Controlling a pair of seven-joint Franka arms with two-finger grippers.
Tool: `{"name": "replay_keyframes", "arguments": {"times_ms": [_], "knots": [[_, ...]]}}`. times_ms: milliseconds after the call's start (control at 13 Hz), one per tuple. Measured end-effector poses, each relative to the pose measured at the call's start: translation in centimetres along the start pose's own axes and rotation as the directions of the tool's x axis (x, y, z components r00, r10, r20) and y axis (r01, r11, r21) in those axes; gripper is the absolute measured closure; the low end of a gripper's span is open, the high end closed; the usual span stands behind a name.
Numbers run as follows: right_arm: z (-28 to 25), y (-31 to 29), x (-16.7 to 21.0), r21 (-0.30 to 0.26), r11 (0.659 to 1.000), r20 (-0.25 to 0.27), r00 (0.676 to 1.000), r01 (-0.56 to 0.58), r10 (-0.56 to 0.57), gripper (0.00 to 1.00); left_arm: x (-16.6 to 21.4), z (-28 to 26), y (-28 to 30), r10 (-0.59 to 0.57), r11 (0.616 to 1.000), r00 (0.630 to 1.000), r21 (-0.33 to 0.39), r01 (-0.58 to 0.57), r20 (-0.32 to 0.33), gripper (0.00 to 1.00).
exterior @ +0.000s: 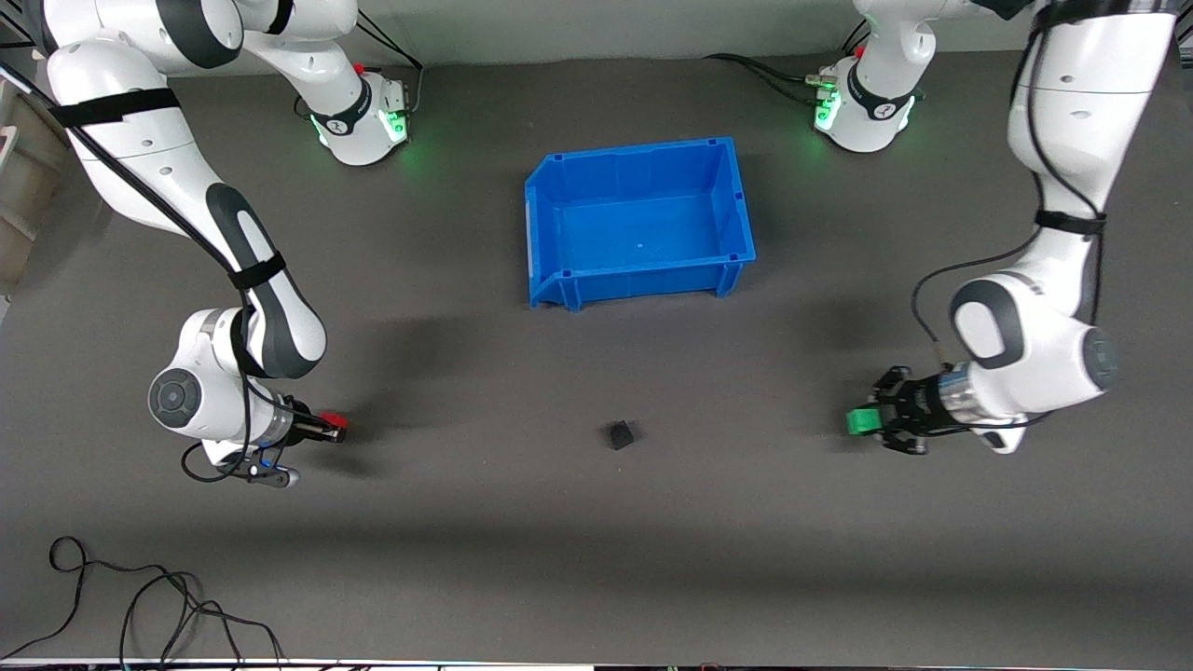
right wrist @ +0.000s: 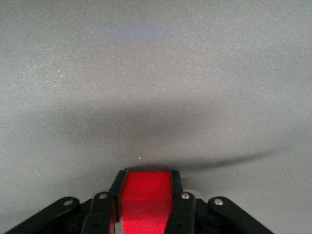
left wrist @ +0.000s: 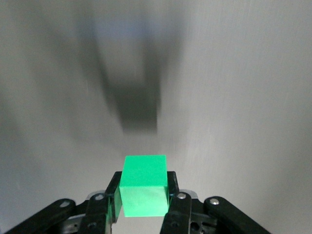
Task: Attach green and red cubes to black cube
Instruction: 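Carry the red cube and the green cube toward the black cube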
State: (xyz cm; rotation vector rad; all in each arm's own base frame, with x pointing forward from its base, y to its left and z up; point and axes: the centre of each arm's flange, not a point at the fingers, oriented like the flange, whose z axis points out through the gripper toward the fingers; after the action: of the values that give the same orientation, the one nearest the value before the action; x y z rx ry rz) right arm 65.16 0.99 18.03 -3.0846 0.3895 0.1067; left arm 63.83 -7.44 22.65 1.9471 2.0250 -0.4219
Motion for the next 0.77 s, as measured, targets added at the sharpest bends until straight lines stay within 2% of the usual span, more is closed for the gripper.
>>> {"name": "replay_keyframes", "arguments": {"times_ms": [308, 462, 615, 769], "knots": [[-1.2, -0.3, 0.6, 0.008, 0.999, -0.023, 0.999, -0.032, 0.032, 0.61, -11.0, 1.8, 0.1, -0.037, 0.999, 0.999, -0.011, 0.037, 0.034, 0.60], [-2.4, -1.0, 0.8, 0.028, 0.978, -0.039, 0.978, -0.204, 0.205, 0.61, -15.5, 3.8, -0.4, -0.101, 0.994, 0.994, -0.024, 0.102, 0.039, 0.60], [-3.8, -4.1, 0.5, 0.057, 0.918, -0.047, 0.917, -0.394, 0.396, 0.61, -18.6, 6.7, -1.5, -0.161, 0.986, 0.986, -0.033, 0.162, 0.038, 0.60], [-4.8, -9.1, -0.6, 0.086, 0.830, -0.046, 0.830, -0.551, 0.556, 0.61, -20.7, 9.9, -2.8, -0.221, 0.973, 0.975, -0.060, 0.223, 0.036, 0.60]]}}
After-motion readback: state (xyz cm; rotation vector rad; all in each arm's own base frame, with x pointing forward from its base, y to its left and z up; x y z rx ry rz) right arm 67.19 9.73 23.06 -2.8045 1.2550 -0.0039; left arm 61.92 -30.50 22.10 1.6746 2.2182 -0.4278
